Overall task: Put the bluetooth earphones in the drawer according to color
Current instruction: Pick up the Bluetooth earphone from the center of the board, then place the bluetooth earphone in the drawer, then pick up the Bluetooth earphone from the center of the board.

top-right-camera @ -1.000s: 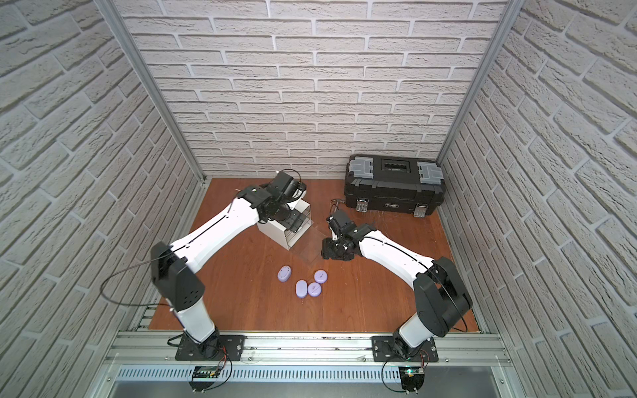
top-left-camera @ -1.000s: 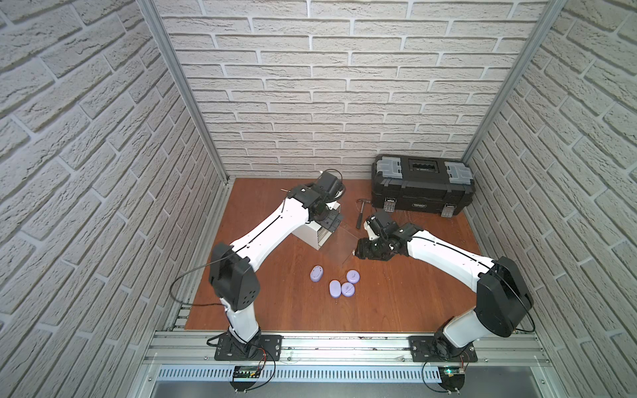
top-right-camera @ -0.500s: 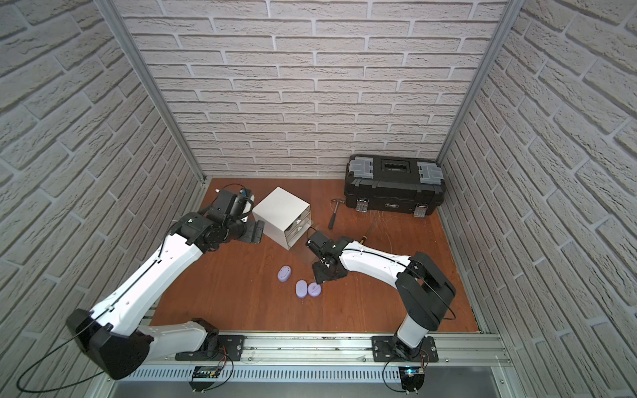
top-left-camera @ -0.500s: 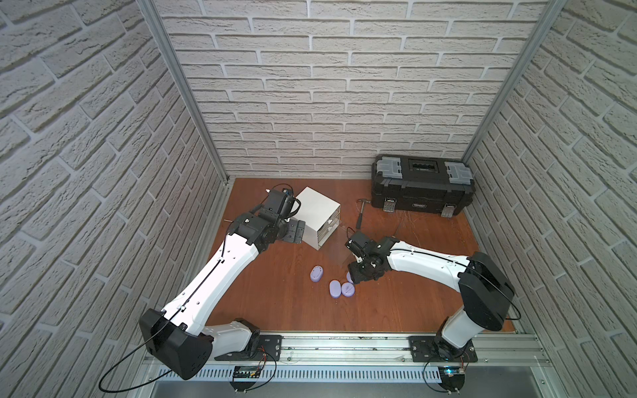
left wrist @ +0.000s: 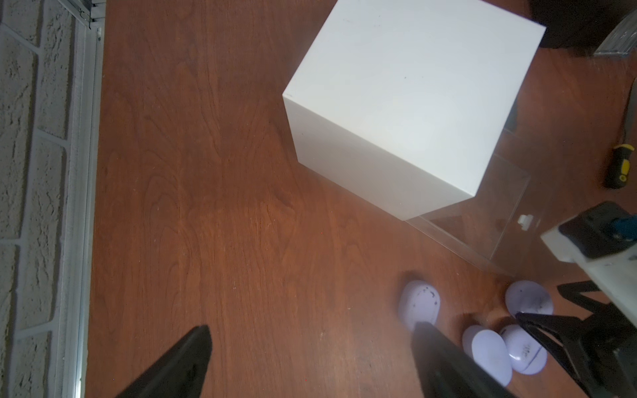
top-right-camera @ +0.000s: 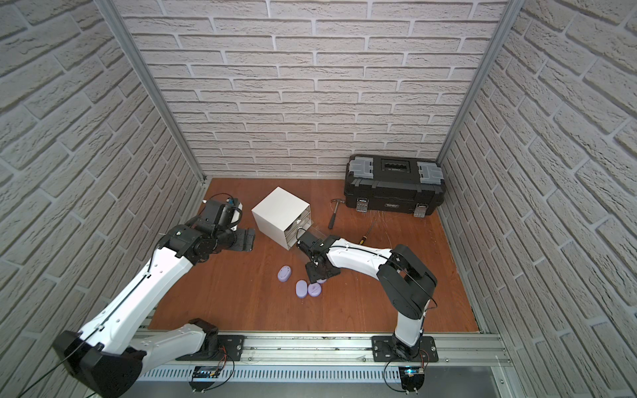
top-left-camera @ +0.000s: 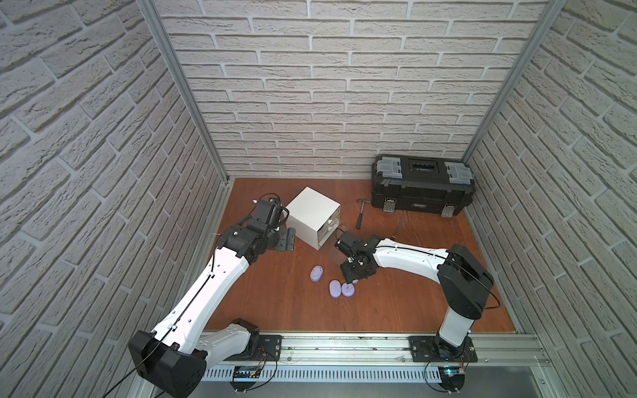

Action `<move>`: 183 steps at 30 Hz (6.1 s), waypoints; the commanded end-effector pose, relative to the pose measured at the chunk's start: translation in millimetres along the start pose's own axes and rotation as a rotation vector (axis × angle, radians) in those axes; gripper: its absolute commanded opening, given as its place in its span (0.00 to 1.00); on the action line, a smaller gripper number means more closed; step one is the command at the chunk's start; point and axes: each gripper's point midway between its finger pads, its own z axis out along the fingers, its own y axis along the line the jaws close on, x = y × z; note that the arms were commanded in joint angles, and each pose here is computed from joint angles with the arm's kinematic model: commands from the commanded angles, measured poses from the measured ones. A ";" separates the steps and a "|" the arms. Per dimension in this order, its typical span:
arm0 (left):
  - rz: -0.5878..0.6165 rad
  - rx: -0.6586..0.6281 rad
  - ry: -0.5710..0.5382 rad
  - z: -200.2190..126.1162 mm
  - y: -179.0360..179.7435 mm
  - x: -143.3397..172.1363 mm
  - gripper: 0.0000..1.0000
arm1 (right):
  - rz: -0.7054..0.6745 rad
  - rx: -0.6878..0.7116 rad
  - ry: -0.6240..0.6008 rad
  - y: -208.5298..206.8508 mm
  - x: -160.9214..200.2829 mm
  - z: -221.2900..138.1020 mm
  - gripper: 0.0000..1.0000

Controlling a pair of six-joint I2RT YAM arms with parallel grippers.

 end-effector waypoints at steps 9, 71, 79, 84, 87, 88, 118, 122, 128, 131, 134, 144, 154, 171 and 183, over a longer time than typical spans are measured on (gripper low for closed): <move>-0.020 0.019 -0.020 2.8 -0.7 -2.7 0.95 | -0.012 0.041 -0.013 -0.6 -5.3 11.3 0.63; -0.060 0.029 0.023 6.6 0.4 19.8 0.95 | 0.180 -0.115 -0.361 -25.8 -176.2 2.7 0.39; -0.061 0.030 0.028 7.8 -0.1 19.9 0.95 | 0.183 -0.112 -0.370 -25.0 -181.2 9.9 0.41; -0.061 0.029 0.032 8.0 0.0 21.1 0.95 | 0.182 -0.107 -0.362 -24.4 -181.9 16.3 0.43; -0.061 0.030 0.034 8.2 -0.2 21.5 0.95 | 0.181 -0.105 -0.358 -24.3 -181.9 18.5 0.46; -0.060 0.030 0.032 7.6 0.0 21.4 0.95 | 0.180 -0.103 -0.356 -24.6 -181.9 18.9 0.47; 0.083 0.015 0.094 43.5 -74.3 46.7 0.91 | 0.236 -0.106 -0.584 -60.8 -137.4 -121.5 0.63; 0.075 0.017 0.104 65.3 -93.1 58.6 0.89 | 0.254 -0.103 -0.630 -76.2 -111.1 -154.2 0.63; 0.123 0.006 0.117 88.4 -118.1 69.5 0.83 | 0.270 -0.097 -0.663 -92.5 -83.9 -179.2 0.63; 0.142 0.010 0.136 99.5 -128.5 77.7 0.82 | 0.273 -0.094 -0.664 -96.8 -79.8 -180.9 0.63; 0.158 0.019 0.157 107.6 -137.4 86.4 0.81 | 0.279 -0.097 -0.653 -99.3 -79.3 -176.5 0.63; 0.179 0.014 0.214 115.4 -130.1 108.3 0.72 | 0.283 -0.131 -0.629 -95.8 -82.6 -162.6 0.63; 0.176 0.036 0.252 123.6 -131.1 124.9 0.72 | 0.285 -0.145 -0.603 -93.1 -83.4 -154.2 0.63; 0.157 0.079 0.311 135.5 -129.8 139.0 0.68 | 0.287 -0.146 -0.585 -92.4 -81.1 -149.6 0.62; 0.168 0.079 0.338 138.6 -128.1 143.7 0.56 | 0.288 -0.141 -0.586 -94.1 -80.8 -148.9 0.62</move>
